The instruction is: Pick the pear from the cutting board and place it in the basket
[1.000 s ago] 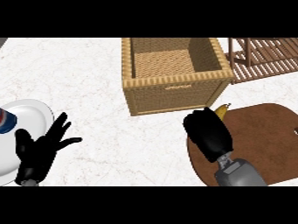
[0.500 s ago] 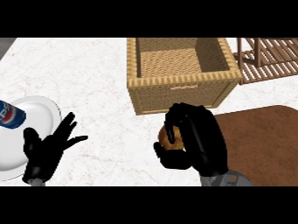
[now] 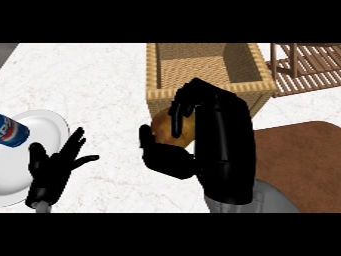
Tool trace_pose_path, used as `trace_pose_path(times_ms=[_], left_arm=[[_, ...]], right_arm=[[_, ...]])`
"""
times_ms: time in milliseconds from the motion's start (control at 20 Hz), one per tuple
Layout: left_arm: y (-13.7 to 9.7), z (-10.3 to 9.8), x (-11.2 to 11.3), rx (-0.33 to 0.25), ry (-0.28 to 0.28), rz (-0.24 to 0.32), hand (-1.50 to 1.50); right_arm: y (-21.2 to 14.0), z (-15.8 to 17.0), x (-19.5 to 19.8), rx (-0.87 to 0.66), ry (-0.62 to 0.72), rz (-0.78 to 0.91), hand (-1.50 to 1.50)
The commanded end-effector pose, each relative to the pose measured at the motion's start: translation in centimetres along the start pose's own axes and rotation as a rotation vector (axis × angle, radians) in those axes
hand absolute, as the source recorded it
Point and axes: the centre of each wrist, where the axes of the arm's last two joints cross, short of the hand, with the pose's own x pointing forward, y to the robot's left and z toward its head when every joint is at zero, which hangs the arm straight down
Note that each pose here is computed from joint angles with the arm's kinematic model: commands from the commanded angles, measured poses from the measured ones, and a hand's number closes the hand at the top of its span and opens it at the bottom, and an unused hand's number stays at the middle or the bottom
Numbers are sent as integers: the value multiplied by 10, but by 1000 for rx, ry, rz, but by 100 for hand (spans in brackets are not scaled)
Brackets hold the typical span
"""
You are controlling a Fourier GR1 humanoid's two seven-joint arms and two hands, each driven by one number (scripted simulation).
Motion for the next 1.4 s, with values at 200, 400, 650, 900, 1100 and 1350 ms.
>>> trace_pose_path(times_ms=[200, 400, 650, 900, 1100, 1350], left_arm=[[9, 1, -33, 31, 131, -32, 0], [14, 1, -27, 55, 117, -40, 0], [14, 3, -27, 32, 120, -37, 0], [13, 9, -39, 39, 129, -30, 0], [14, 0, -35, 50, 111, -23, 0], [1, 4, -48, 51, 121, -29, 0]], right_arm=[[-13, -46, 80, -100, 126, -7, 150], [-17, -84, 98, -90, 179, 7, 150], [7, -117, 86, -83, 175, 72, 150], [11, -140, 76, -56, 201, 46, 150], [27, -150, 42, -51, 251, -47, 150], [27, -158, 20, -74, 288, -174, 150]])
